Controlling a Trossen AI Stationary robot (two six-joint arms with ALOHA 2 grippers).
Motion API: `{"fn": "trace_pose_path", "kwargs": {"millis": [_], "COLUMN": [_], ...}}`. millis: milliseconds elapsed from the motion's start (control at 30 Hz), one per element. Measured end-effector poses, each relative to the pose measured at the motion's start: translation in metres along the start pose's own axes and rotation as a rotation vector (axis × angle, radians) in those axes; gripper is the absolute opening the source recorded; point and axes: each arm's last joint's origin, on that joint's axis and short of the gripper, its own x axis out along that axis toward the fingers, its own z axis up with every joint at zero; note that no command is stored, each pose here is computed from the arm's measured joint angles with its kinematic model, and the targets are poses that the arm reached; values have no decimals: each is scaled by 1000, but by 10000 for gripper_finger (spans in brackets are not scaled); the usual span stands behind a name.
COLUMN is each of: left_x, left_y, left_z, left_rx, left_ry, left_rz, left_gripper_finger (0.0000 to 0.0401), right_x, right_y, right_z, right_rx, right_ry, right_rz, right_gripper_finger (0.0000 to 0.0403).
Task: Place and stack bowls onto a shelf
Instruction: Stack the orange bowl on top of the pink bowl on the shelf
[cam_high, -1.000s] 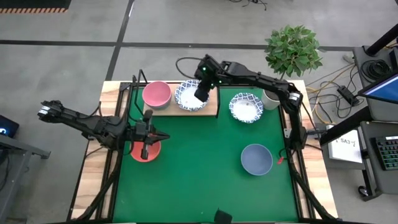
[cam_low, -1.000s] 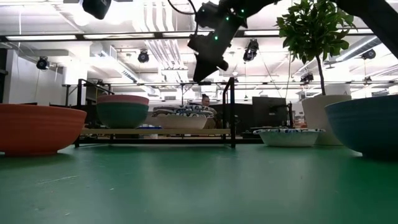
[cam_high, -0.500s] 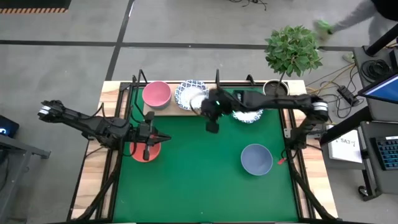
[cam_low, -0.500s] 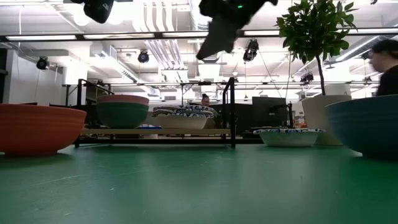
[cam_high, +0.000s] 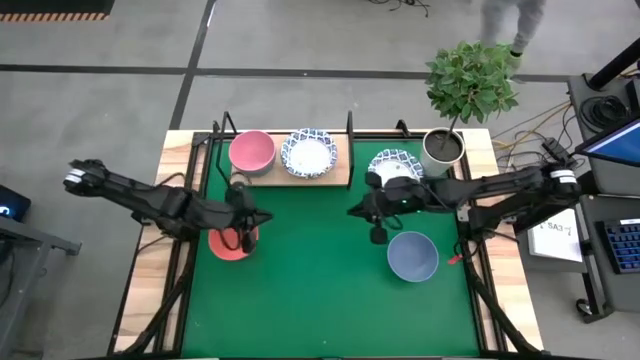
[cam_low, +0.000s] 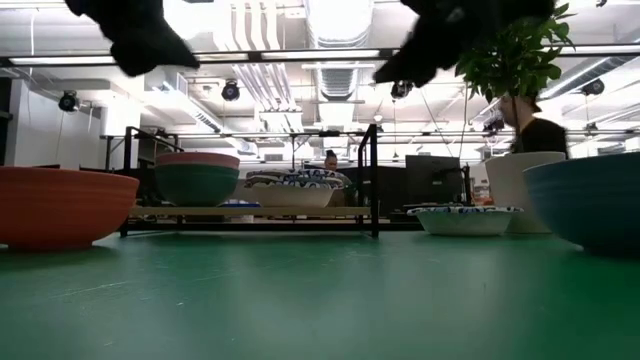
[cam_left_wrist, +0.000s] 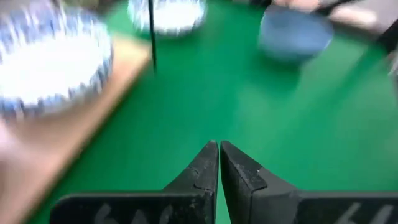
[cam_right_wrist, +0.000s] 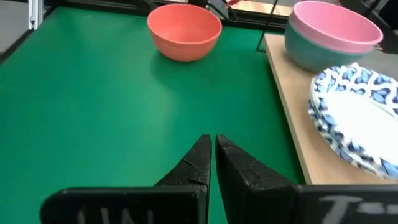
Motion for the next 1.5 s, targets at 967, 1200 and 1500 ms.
{"fn": "trace_pose_path", "kwargs": {"millis": [967,1200,1500], "left_x": [60,73,77], "left_y": [-44,-39,-32], "left_z": [-11,-34,-49], "left_rx": [-374,-398,-435], "left_ry": [875,856,844], "left_rz": [441,436,484], "left_gripper_finger": [121,129,92], "right_x": [-27,-27,-27], "right_y": [2,2,2], "right_z": [-27,-27,-27], "right_rx": [-21,-20,-19], "right_ry": [-10,-12,-13], "right_rz": [-4,-4,-5], "right_gripper_finger": [13,13,13]}}
